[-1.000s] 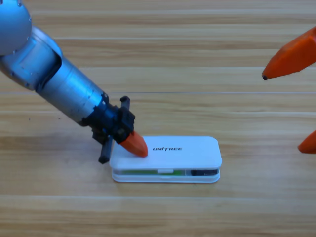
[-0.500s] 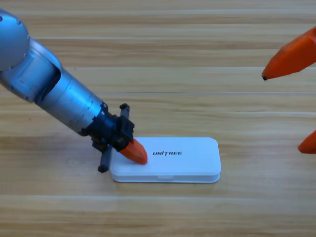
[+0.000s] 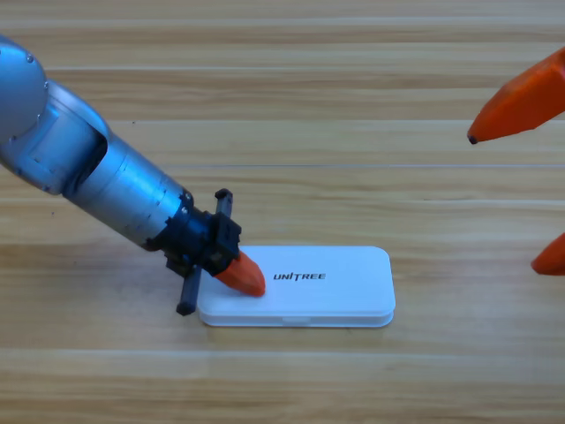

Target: Clean up eraser and pencils

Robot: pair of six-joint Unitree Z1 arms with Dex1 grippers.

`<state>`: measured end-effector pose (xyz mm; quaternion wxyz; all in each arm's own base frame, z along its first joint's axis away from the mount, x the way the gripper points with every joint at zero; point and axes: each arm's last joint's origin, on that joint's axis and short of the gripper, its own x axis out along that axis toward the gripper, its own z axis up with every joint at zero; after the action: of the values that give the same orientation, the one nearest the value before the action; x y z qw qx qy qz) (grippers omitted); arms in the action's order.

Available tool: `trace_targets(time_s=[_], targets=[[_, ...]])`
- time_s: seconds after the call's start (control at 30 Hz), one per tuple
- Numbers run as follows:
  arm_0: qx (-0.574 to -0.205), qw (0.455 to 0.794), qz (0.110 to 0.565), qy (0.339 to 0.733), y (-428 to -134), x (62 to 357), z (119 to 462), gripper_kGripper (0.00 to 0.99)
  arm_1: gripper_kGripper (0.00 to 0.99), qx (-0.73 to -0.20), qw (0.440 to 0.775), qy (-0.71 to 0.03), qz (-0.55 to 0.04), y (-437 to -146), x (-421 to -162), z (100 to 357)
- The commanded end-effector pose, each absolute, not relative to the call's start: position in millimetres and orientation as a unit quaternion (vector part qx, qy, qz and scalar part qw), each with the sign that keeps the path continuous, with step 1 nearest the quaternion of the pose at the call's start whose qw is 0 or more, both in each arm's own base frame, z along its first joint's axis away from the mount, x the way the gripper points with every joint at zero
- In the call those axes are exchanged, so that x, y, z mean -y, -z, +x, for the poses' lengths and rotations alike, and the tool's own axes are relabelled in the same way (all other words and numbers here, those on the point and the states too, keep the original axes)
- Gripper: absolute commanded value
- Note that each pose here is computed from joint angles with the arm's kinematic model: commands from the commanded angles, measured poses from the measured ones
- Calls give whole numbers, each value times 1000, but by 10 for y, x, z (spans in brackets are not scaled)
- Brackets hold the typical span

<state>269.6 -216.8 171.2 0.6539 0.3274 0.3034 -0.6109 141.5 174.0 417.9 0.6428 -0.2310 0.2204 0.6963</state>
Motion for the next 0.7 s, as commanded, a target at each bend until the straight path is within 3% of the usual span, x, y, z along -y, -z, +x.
trace_targets(time_s=[0.03,0.13,0.17,0.2,0.3,0.5,0.7], targets=[[-357,631,327,607,-1458,2186,2607,0,956,-252,618,-711,-223,-3970,-1899,1483],[-356,644,316,599,-1821,2217,2658,0,956,-252,618,-711,-223,-3970,-1901,1480],[-352,650,310,598,-1990,2221,2659,166,956,-252,618,-711,-223,-3970,-1899,1483],[-346,659,304,594,-2178,2213,2648,403,956,-252,618,-711,-223,-3970,-1899,1483],[-318,696,290,575,-2782,2087,2608,853,956,-252,618,-711,-223,-3970,-1899,1483],[-226,760,267,548,-3775,1652,2068,943,956,-252,617,-711,-223,-3966,-1905,1483],[-184,765,252,564,-4256,1242,1412,966,956,-254,617,-711,-223,-3959,-1911,1490]])
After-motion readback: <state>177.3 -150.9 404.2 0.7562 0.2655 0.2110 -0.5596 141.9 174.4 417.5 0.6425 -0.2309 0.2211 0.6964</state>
